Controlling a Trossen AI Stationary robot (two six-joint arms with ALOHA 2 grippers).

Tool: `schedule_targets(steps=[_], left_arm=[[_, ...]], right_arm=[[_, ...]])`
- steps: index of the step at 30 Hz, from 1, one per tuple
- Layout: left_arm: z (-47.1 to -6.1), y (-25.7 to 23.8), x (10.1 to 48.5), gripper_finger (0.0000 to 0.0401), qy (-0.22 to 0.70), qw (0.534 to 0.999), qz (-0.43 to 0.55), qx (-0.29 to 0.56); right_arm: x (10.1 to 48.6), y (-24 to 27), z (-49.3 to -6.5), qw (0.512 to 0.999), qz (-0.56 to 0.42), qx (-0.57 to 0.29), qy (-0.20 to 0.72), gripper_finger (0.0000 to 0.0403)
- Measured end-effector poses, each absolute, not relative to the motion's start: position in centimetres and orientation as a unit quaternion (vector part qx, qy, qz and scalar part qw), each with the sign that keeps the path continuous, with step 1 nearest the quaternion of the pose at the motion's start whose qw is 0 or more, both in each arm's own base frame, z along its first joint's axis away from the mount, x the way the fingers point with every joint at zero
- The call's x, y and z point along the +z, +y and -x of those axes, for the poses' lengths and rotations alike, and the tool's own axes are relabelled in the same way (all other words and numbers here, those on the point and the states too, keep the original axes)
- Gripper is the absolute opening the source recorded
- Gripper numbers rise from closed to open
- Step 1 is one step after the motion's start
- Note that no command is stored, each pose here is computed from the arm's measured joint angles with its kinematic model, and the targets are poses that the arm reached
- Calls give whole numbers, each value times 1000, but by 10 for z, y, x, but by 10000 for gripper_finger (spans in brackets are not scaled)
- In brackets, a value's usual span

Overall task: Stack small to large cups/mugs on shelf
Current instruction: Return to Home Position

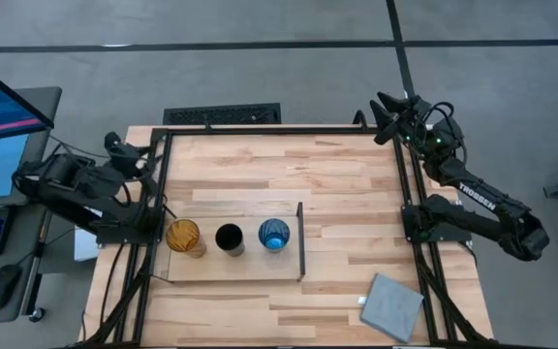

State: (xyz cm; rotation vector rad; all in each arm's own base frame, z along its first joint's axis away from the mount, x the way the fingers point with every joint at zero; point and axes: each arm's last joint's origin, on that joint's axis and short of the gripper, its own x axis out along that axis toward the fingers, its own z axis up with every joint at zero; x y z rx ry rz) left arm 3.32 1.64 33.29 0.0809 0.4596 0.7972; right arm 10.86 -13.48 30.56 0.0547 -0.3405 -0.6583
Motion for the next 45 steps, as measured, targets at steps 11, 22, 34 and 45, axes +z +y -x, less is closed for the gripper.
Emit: schedule_targets(steps=[11,22,34,45], left_arm=[[1,25,333,135,182,912,-27,366],[6,20,346,135,91,987,-10,129],[11,29,340,135,118,973,-14,196],[40,34,336,135,124,876,0,465]], right_arm=[[305,-132,-112,936,-27,-311,-162,230],[304,-133,-112,932,-18,-328,-157,230],[304,-133,-112,931,-46,-322,-166,230],[304,-133,-112,931,-46,-322,-166,230]])
